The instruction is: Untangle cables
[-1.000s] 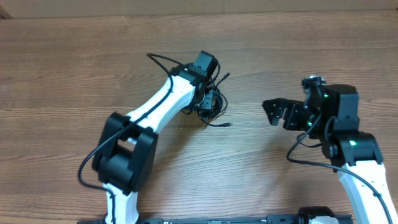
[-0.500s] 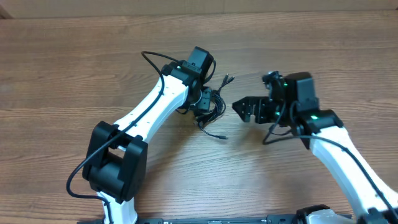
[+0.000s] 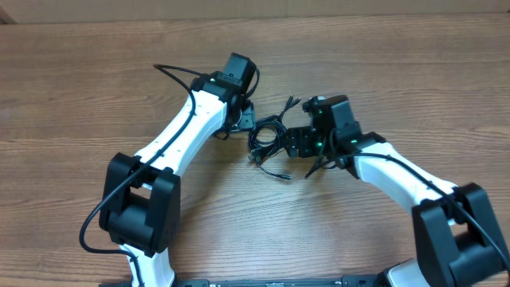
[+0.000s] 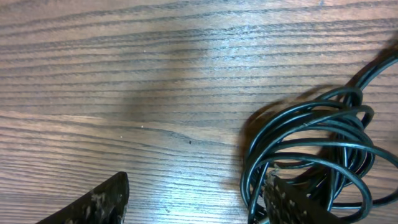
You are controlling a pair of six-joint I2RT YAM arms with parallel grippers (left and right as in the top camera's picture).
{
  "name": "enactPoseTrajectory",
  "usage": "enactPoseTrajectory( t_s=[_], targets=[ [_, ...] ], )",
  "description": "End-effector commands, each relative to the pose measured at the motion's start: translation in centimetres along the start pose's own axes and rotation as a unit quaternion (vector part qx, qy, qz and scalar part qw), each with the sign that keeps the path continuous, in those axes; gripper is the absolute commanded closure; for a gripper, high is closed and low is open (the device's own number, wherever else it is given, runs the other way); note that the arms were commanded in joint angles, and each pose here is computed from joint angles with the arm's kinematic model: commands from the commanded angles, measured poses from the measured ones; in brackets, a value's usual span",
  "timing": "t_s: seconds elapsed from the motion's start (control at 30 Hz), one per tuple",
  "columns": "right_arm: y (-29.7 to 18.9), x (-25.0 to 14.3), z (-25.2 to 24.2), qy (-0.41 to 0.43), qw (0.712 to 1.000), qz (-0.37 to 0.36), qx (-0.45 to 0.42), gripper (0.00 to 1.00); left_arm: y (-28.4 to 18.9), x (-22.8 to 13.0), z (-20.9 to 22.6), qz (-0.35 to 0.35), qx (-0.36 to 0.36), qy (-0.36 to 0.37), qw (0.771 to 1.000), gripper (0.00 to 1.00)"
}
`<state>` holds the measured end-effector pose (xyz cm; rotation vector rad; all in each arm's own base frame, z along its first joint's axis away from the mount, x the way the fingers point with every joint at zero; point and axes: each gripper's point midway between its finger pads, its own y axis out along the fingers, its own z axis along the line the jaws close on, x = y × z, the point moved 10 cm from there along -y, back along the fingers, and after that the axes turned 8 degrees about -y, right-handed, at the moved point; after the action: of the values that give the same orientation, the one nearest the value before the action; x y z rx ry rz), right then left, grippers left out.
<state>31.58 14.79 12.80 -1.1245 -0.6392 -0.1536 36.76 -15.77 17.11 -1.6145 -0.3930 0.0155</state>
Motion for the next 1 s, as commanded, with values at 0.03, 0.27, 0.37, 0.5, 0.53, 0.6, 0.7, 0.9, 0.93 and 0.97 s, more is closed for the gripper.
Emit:
enactPoseTrajectory(
  t_s=[0.03,0.27,0.37,0.5,0.53,0.6,0.7,0.9,0.93,0.97],
  targets=[
    [1.9,0.2,1.0,-0.044,0.999,-0.005,-0.006,0.16,-0.7,0.0,-0.6,0.012,-0.034,-0.017,0.999,0.27],
    [2.7,0.8,0.8,-0.049,0.998,-0.030,-0.019,0.42,-0.7,-0.4,-0.9,0.034,-0.052,-0.015,0.998,0.25],
    [3.2,0.8,0.6,-0.049,0.998,-0.033,-0.024,0.49,-0.7,-0.5,-0.9,0.036,-0.052,-0.014,0.998,0.25],
    [4.1,0.2,0.2,-0.046,0.998,-0.019,-0.032,0.50,-0.7,-0.8,-1.1,0.045,-0.059,-0.012,0.997,0.24],
    [4.3,0.0,0.1,-0.046,0.998,-0.015,-0.033,0.50,-0.7,-0.9,-1.3,0.047,-0.061,-0.010,0.997,0.24],
    [4.5,-0.1,0.1,-0.045,0.998,-0.013,-0.034,0.50,-0.6,-1.1,-1.5,0.047,-0.060,-0.006,0.997,0.24],
    [4.4,0.0,0.1,-0.046,0.998,-0.018,-0.034,0.56,-0.2,-1.7,-1.7,0.050,-0.060,-0.006,0.997,0.25],
    [4.4,0.0,0.0,-0.046,0.998,-0.017,-0.038,0.74,1.9,-2.2,-2.3,0.058,-0.055,-0.007,0.997,0.29],
    [4.4,0.0,0.0,-0.046,0.998,-0.017,-0.038,0.77,2.1,-2.1,-2.3,0.056,-0.056,-0.008,0.997,0.30],
    [4.4,-0.1,-0.1,-0.045,0.998,-0.015,-0.049,0.89,2.7,-2.0,-2.6,0.052,-0.059,-0.008,0.997,0.30]
  ],
)
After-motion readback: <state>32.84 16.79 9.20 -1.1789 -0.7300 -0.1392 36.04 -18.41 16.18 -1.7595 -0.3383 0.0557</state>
